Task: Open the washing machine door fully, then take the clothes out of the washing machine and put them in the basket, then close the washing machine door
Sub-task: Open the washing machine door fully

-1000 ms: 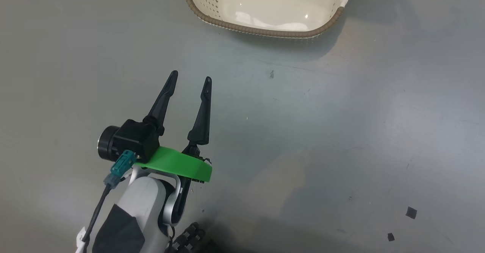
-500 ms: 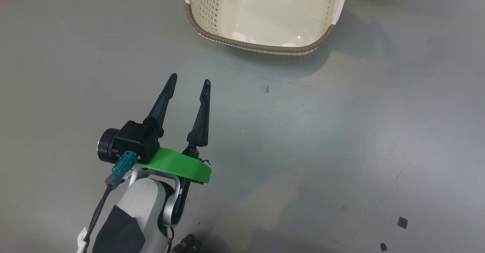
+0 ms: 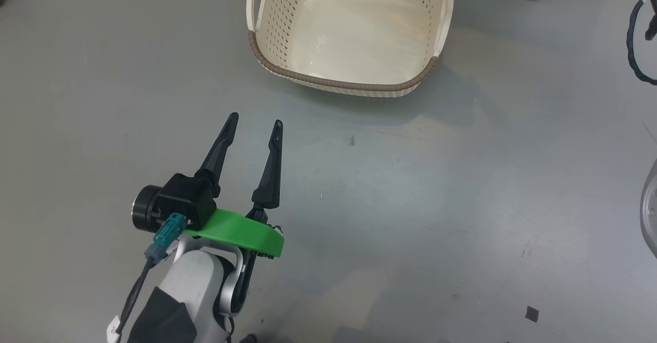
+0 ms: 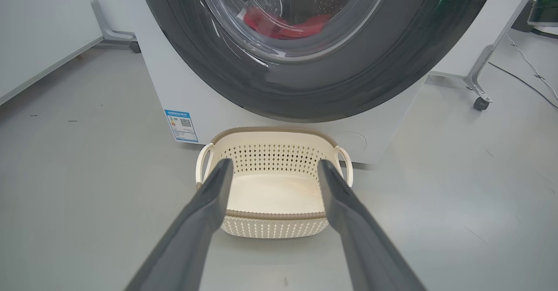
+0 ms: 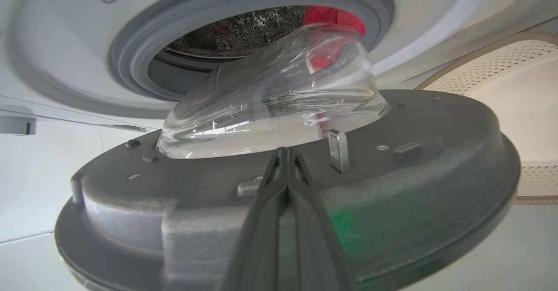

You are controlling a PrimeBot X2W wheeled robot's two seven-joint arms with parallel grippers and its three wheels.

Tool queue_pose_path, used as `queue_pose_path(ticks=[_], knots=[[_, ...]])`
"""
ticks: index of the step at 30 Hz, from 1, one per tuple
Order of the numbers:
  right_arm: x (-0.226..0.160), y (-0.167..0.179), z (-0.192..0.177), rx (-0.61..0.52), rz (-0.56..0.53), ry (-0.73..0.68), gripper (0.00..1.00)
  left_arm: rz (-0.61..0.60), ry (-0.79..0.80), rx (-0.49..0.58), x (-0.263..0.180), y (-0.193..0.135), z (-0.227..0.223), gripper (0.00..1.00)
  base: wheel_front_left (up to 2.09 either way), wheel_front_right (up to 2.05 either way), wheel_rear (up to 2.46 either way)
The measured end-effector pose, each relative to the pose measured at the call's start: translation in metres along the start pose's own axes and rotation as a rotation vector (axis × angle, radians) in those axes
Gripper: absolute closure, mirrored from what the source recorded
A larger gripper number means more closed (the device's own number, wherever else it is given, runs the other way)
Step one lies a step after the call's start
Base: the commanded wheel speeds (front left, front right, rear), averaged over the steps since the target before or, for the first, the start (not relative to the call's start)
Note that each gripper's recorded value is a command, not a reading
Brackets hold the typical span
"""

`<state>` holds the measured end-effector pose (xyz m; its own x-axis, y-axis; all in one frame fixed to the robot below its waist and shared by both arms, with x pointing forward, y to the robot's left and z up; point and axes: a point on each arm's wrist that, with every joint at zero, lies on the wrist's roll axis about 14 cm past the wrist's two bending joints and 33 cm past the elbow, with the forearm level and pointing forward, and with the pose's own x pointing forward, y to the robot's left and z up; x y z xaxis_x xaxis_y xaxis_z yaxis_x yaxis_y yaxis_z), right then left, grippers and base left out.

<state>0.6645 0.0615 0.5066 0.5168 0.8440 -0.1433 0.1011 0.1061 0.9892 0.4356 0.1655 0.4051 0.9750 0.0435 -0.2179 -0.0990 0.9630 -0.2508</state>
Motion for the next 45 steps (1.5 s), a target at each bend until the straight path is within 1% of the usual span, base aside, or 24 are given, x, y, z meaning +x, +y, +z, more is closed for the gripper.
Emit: queue_pose_path(ticks=[5,16,20,24,26,27,32,34,35,40,43,45], knots=[[-0.001,0.000,-0.011,-0.016,-0.016,0.039,1.00,-0.007,-0.010,-0.003,0.000,-0.002,0.004,0.00,0.00,0.00,0.00],[-0.005,0.003,-0.015,-0.022,-0.021,0.041,1.00,-0.010,-0.024,-0.006,-0.001,-0.004,0.009,0.00,0.00,0.00,0.00],[-0.007,0.007,-0.013,-0.029,-0.012,0.024,1.00,-0.010,-0.029,-0.007,-0.002,-0.004,0.010,0.00,0.00,0.00,0.00],[-0.013,0.012,-0.006,-0.082,0.005,-0.039,1.00,-0.010,-0.042,-0.003,-0.002,-0.004,0.015,0.00,0.00,0.00,0.00],[-0.019,0.016,0.003,-0.153,0.001,-0.085,1.00,-0.013,-0.050,0.000,-0.003,-0.005,0.018,0.00,0.00,0.00,0.00],[-0.019,0.016,0.003,-0.153,0.001,-0.085,1.00,-0.013,-0.050,0.000,-0.003,-0.005,0.018,0.00,0.00,0.00,0.00],[-0.037,0.013,0.013,-0.376,-0.059,-0.158,1.00,-0.024,-0.074,0.012,-0.004,-0.009,0.026,0.00,0.00,0.00,0.00],[-0.043,0.013,0.014,-0.448,-0.068,-0.187,1.00,-0.026,-0.086,0.017,-0.005,-0.009,0.030,0.00,0.00,0.00,0.00],[-0.047,0.014,0.015,-0.505,-0.079,-0.198,1.00,-0.029,-0.092,0.020,-0.004,-0.010,0.032,0.00,0.00,0.00,0.00],[-0.075,0.010,0.029,-0.750,-0.200,-0.295,1.00,-0.061,-0.121,0.047,-0.005,-0.021,0.041,0.00,0.00,0.00,0.00],[-0.090,0.013,0.030,-0.894,-0.254,-0.339,1.00,-0.076,-0.140,0.047,-0.006,-0.027,0.048,0.00,0.00,0.00,0.00],[-0.098,0.018,0.029,-0.967,-0.266,-0.374,1.00,-0.083,-0.153,0.044,-0.006,-0.029,0.053,0.00,0.00,0.00,0.00]])
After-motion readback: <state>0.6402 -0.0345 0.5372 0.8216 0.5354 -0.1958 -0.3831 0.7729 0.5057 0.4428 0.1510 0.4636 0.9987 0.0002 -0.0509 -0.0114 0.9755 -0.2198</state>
